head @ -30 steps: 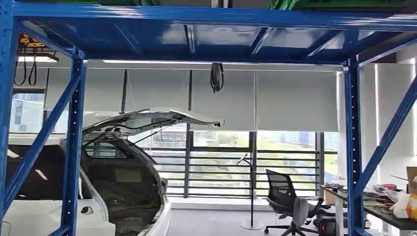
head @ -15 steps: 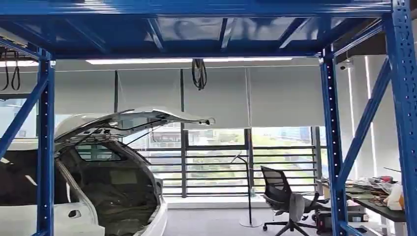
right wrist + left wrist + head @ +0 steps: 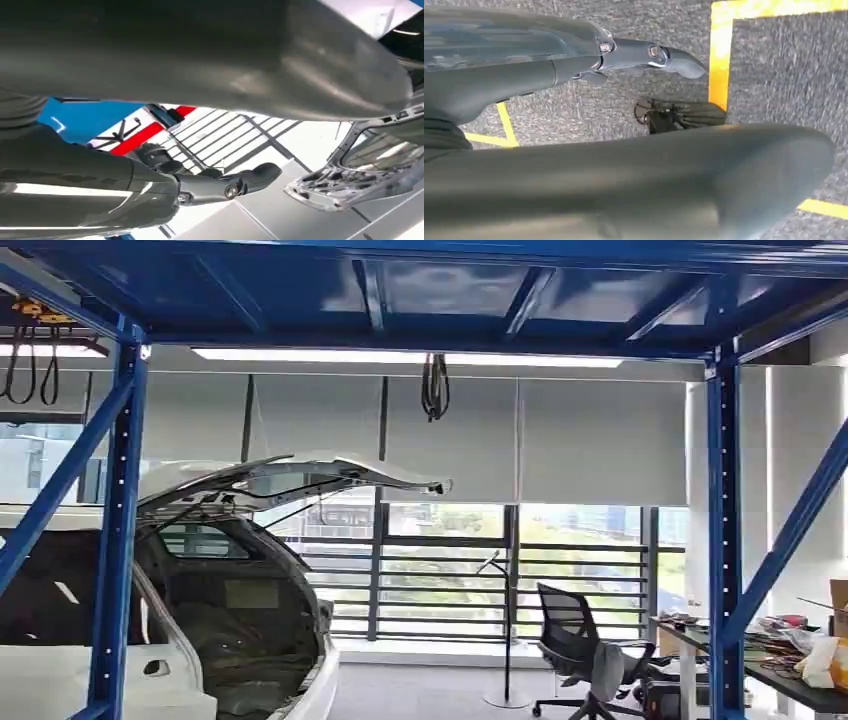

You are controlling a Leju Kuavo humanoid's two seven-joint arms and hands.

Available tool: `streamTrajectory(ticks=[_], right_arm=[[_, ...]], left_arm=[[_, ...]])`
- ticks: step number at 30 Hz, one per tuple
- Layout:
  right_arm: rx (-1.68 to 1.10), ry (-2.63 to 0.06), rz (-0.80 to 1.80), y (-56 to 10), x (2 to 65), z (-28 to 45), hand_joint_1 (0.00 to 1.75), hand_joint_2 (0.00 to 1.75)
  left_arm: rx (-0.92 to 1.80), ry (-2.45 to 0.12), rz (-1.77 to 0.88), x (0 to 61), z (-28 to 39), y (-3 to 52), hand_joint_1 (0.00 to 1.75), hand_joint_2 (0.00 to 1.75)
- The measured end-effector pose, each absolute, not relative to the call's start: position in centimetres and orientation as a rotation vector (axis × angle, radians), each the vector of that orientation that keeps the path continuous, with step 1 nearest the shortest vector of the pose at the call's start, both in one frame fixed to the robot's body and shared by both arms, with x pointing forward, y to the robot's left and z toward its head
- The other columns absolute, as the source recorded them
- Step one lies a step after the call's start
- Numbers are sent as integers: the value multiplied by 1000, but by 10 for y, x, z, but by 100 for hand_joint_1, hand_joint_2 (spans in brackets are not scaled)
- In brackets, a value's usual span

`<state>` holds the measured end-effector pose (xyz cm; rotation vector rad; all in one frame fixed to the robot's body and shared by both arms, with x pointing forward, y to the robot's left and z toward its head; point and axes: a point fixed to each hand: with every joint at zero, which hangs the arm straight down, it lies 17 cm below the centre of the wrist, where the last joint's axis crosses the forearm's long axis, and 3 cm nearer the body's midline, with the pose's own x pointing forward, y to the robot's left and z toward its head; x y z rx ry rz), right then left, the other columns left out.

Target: Take the parts from the cabinet and place them on the table.

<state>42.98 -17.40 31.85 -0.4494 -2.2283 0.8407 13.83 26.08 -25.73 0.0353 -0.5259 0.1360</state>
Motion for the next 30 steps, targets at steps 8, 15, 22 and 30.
streamTrajectory(ticks=[8,15,22,30], right_arm=[[-454,-2230,840,-175,430,320,0,0],[-452,-2235,840,-174,429,321,0,0],[-460,-2233,841,-175,429,320,0,0],[-195,-2211,781,-175,426,316,0,0]], left_arm=[[31,-522,137,136,-258,258,0,0],[29,-523,136,137,-258,257,0,0],[28,-521,135,136,-258,256,0,0],[29,-523,131,136,-258,258,0,0]])
